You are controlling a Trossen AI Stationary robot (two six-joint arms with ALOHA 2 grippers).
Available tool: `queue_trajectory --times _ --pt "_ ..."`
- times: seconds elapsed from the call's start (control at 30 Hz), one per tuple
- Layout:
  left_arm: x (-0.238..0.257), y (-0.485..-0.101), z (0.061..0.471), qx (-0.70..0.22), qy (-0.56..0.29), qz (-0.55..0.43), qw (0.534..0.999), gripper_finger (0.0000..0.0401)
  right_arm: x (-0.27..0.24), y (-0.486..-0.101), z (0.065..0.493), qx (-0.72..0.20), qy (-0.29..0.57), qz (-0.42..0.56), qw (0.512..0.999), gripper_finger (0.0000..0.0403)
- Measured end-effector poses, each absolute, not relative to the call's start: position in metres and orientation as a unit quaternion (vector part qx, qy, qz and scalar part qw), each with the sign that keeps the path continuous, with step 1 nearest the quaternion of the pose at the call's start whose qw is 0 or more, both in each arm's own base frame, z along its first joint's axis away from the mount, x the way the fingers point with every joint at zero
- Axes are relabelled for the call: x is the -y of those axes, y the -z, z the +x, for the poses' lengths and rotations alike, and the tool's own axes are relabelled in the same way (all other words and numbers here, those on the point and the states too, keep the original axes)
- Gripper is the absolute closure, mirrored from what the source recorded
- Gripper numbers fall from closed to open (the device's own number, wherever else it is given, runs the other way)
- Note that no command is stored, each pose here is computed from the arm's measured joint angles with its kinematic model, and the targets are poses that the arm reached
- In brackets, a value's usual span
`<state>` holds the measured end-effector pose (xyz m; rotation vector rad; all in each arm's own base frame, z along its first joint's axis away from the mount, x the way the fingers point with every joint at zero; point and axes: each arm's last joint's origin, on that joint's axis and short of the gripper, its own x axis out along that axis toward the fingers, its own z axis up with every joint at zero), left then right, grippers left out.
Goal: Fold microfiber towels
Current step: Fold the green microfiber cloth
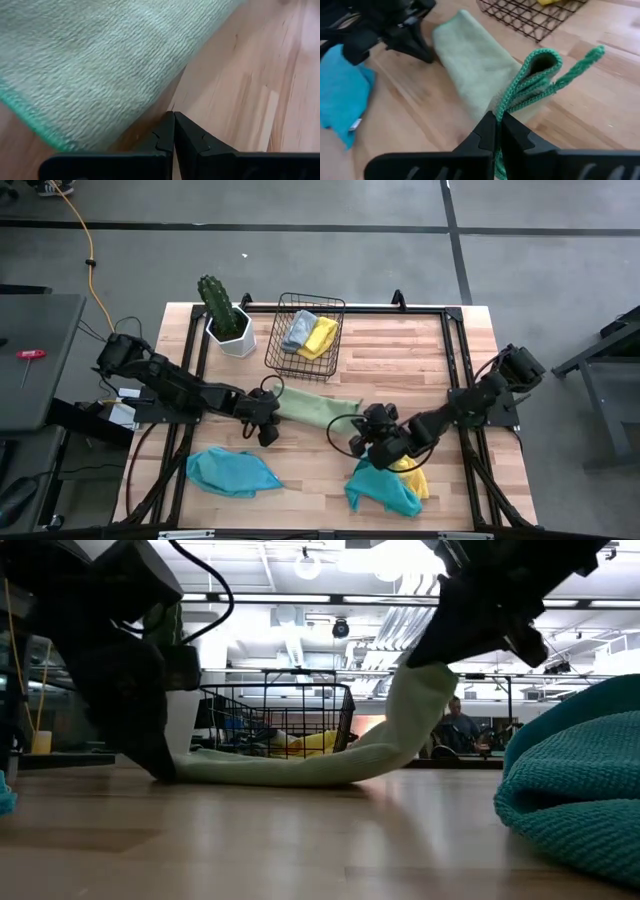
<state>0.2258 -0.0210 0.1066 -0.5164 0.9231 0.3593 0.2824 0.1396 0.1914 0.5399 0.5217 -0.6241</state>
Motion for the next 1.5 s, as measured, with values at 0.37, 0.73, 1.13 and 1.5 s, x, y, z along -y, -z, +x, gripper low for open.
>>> queue_trajectory --times 0.37,0.73,1.13,1.5 --pt "0.031 -0.109 0.231 -0.424 -0.107 -0.271 0.857 0.0401 -0.141 -0.194 0.287 -0.254 0.271 0.254 0.893 0.0403" --pt "0.061 -0.147 0.230 -0.409 0.016 -0.218 0.886 0.0401 -0.141 -0.193 0.286 -0.262 0.270 0.243 0.894 0.0403" --pt "0.040 -0.168 0.204 -0.393 -0.333 -0.089 0.853 0.0401 -0.140 -0.193 0.286 -0.264 0.271 0.240 0.894 0.0403" --pt "0.017 -0.130 0.219 -0.449 -0.398 -0.083 0.796 0.0401 -0.141 -0.193 0.286 -0.263 0.270 0.241 0.895 0.0403"
